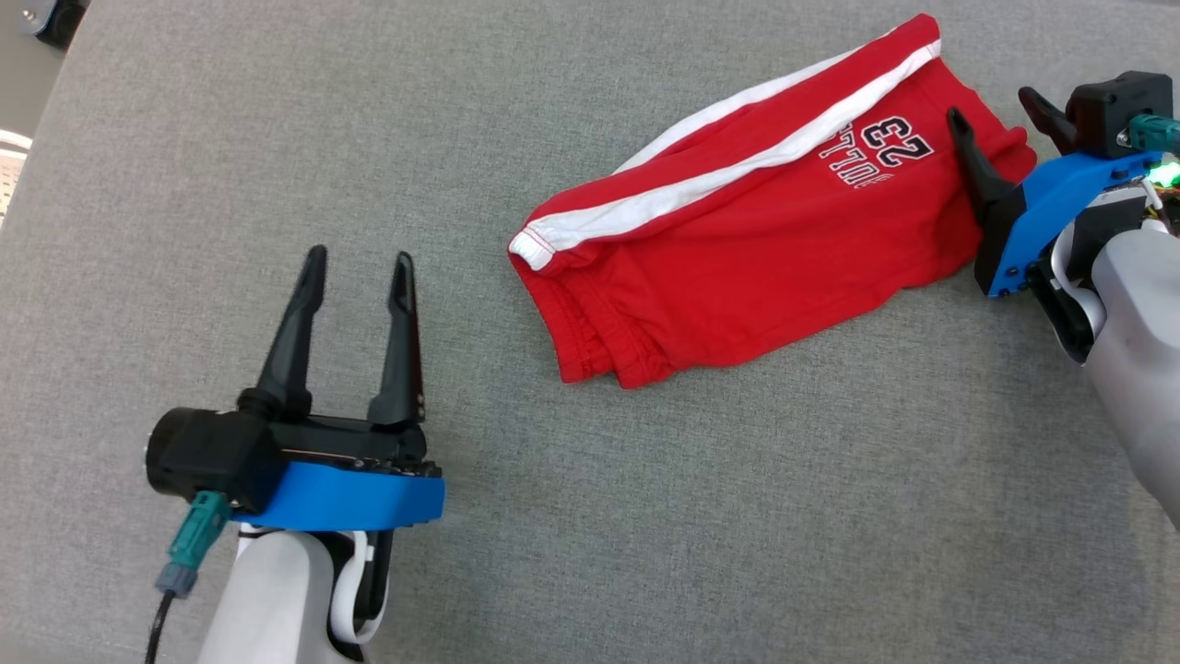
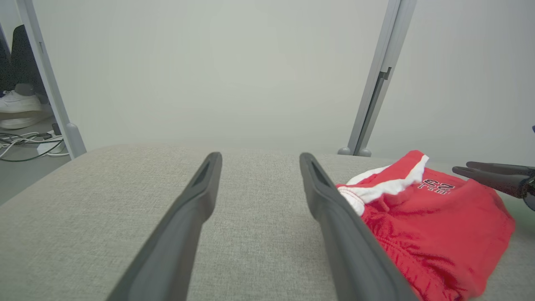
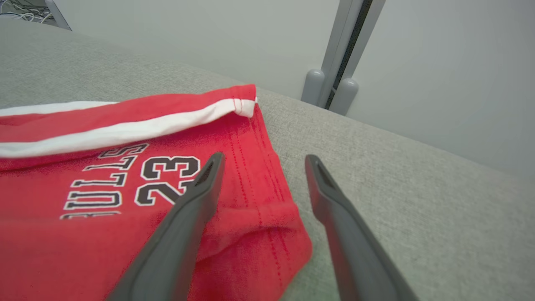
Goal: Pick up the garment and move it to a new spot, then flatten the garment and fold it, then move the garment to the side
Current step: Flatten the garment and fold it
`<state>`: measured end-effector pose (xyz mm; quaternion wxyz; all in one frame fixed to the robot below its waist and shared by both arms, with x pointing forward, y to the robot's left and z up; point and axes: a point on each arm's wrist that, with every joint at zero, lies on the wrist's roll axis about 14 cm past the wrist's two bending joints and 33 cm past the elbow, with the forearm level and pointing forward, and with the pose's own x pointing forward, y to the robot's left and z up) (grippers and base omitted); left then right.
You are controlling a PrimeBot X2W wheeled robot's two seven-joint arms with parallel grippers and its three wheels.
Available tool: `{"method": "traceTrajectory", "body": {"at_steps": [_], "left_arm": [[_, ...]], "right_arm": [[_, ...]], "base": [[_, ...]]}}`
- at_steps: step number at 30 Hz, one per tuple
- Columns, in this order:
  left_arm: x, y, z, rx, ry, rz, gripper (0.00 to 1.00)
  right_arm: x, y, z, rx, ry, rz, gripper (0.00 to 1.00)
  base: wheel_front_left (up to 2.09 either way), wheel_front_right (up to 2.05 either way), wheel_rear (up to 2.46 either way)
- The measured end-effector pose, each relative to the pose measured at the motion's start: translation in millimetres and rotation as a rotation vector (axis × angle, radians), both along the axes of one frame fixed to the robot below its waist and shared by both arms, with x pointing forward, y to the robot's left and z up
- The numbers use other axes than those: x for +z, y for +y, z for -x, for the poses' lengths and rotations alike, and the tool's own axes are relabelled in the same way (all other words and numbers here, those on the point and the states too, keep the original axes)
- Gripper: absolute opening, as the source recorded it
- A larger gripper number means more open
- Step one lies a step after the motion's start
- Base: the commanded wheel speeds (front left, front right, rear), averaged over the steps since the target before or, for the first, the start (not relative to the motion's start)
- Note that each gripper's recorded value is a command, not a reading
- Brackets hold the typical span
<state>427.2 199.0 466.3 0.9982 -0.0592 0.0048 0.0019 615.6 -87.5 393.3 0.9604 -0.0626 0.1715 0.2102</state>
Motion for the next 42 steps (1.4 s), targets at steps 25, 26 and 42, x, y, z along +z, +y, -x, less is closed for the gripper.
{"method": "traceTrajectory", "body": {"at_steps": [25, 26, 42], "left_arm": [[5.1, 0.4, 0.8, 0.036, -0.016, 0.025, 1.00], [6.0, -0.4, 0.3, 0.033, -0.019, 0.024, 1.00], [13.4, -28.4, -0.1, -0.060, -0.047, 0.016, 1.00]], "right_arm": [[-20.0, -10.9, 22.1, -0.016, 0.145, 0.026, 0.00], [-18.0, -12.4, 24.5, -0.015, 0.137, 0.022, 0.00], [-5.0, -82.6, 104.4, -0.192, 0.101, -0.135, 0.00]], "base": [[0.00, 0.00, 0.00], [0.00, 0.00, 0.00], [0.00, 0.00, 0.00]]}}
